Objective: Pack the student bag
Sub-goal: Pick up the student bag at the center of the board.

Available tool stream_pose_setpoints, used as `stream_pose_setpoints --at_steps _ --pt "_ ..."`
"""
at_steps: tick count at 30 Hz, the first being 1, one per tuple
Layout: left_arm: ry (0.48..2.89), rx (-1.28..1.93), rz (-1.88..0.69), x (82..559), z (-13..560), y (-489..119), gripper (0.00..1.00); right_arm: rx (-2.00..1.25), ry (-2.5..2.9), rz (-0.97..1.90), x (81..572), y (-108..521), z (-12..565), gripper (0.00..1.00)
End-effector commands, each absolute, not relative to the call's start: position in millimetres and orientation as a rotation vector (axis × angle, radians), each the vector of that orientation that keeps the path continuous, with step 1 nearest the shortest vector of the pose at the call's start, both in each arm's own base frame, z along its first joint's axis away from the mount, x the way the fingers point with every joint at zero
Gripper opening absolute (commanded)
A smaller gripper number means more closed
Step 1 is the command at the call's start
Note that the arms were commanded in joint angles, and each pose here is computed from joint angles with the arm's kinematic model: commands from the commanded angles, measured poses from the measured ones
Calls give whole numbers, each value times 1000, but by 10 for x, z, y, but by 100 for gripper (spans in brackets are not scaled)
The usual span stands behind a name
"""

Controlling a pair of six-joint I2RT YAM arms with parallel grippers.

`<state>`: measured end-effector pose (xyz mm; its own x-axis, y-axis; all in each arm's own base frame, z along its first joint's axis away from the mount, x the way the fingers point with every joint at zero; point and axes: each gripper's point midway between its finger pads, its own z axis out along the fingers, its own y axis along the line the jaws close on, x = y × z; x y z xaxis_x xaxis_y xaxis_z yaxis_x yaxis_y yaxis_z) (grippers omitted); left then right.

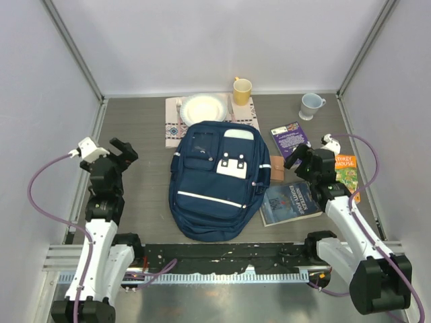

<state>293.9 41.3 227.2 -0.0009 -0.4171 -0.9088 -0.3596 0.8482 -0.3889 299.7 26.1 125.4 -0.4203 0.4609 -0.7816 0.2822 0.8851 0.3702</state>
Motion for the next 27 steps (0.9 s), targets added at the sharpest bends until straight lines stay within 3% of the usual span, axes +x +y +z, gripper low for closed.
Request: stream_pose_setpoints --at_steps 1,11,14,16,27 --pt "1731 -721 -180 2945 2145 220 100 484 2034 344 3119 472 1475 99" --pt "1900 -500 -550 2890 2058 -481 100 408 2193 449 3252 728 1244 95" --pt "1928 -454 -513 2760 1954 -554 100 372 2216 547 3300 888 1194 91" --pt "1920 -492 -355 2703 1902 -383 100 356 2225 582 3327 949 1160 91" --pt "2046 -439 -358 2416 1485 -757 100 298 2335 710 3397 1311 832 87"
